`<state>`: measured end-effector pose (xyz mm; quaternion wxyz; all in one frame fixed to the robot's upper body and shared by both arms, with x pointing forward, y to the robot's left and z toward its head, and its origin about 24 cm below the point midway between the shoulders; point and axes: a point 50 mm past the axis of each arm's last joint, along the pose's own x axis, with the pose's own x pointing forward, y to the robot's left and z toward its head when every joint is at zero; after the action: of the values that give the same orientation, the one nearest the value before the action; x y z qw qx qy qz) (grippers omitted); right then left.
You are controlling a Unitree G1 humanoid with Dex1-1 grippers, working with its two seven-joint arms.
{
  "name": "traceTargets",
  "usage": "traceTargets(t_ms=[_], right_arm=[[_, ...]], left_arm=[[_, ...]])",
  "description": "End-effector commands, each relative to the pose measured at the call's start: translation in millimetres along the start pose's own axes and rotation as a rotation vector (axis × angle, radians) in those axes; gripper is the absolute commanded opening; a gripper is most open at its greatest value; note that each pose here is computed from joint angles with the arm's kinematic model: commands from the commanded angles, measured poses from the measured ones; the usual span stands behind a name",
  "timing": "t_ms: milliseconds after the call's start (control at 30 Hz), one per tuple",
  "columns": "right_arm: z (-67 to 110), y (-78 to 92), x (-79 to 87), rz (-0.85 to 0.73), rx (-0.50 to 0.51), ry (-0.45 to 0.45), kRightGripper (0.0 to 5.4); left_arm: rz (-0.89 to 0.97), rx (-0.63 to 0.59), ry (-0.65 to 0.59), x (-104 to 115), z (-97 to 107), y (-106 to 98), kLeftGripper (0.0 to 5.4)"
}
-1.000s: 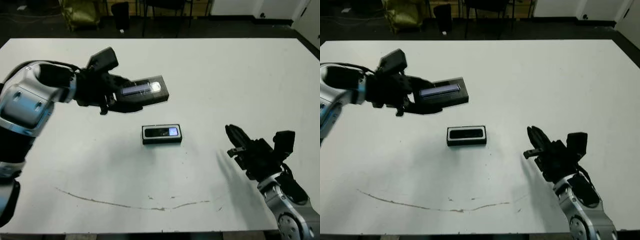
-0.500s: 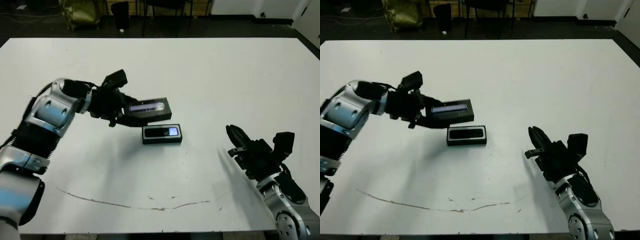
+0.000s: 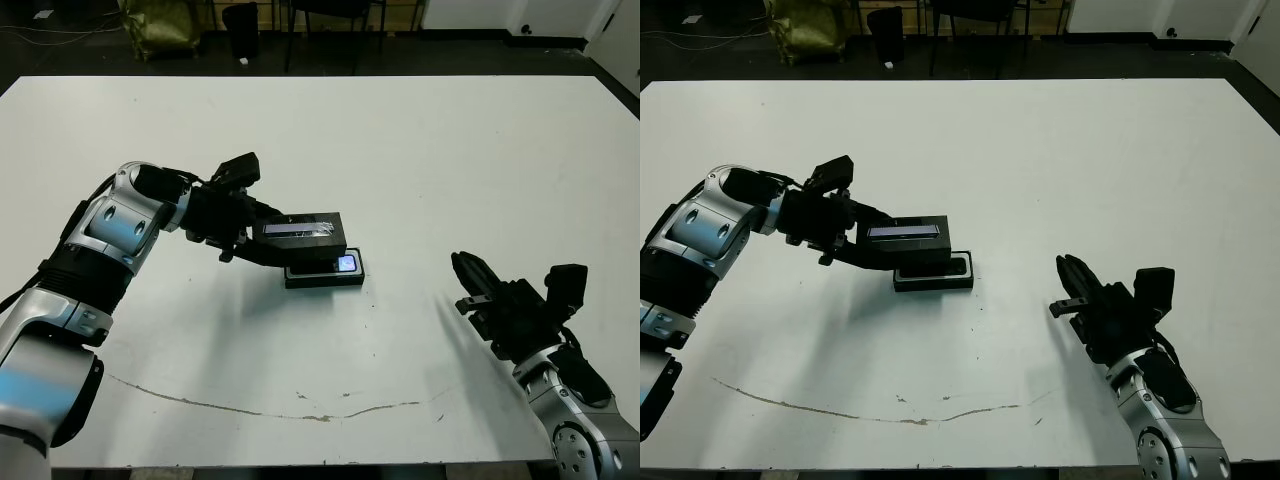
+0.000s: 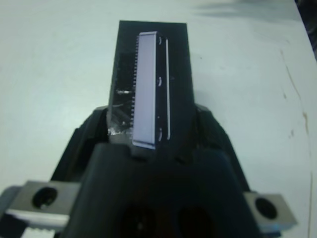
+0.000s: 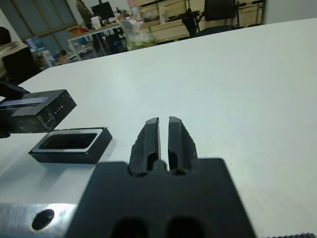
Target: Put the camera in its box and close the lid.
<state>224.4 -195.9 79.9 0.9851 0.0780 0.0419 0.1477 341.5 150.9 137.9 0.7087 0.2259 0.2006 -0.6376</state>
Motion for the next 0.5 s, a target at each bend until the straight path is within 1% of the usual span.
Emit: traceTargets(t_ms=[33, 167, 233, 367, 500], right_arm=[[-7.8, -4.8, -0.9, -0.017, 0.02, 0.023, 0.0], [-7.6, -5.1, -1.5, -0.013, 0.007, 0.016, 0.0], [-9.0, -6.2, -1.1, -0.004, 0.032, 0.007, 0.0], [-5.1, -3.8, -3.2, -0.032, -0.023, 0.028, 0.0], [-5.5, -3.1, -3.0, -0.028, -0.008, 0.025, 0.0]], left_arm=[[-0.02, 0.002, 0.023, 0.4, -1.4, 2.3, 2.58], [-0.036, -0.008, 0.022, 2.3, -3.2, 3.2, 2.58], [-0.032, -0.008, 0.019, 3.0, -4.0, 3.6, 2.58], [0.009, -0.016, 0.021, 5.4, -5.8, 4.1, 2.58], [0.028, -0.043, 0.012, 8.5, -8.0, 3.2, 2.58]])
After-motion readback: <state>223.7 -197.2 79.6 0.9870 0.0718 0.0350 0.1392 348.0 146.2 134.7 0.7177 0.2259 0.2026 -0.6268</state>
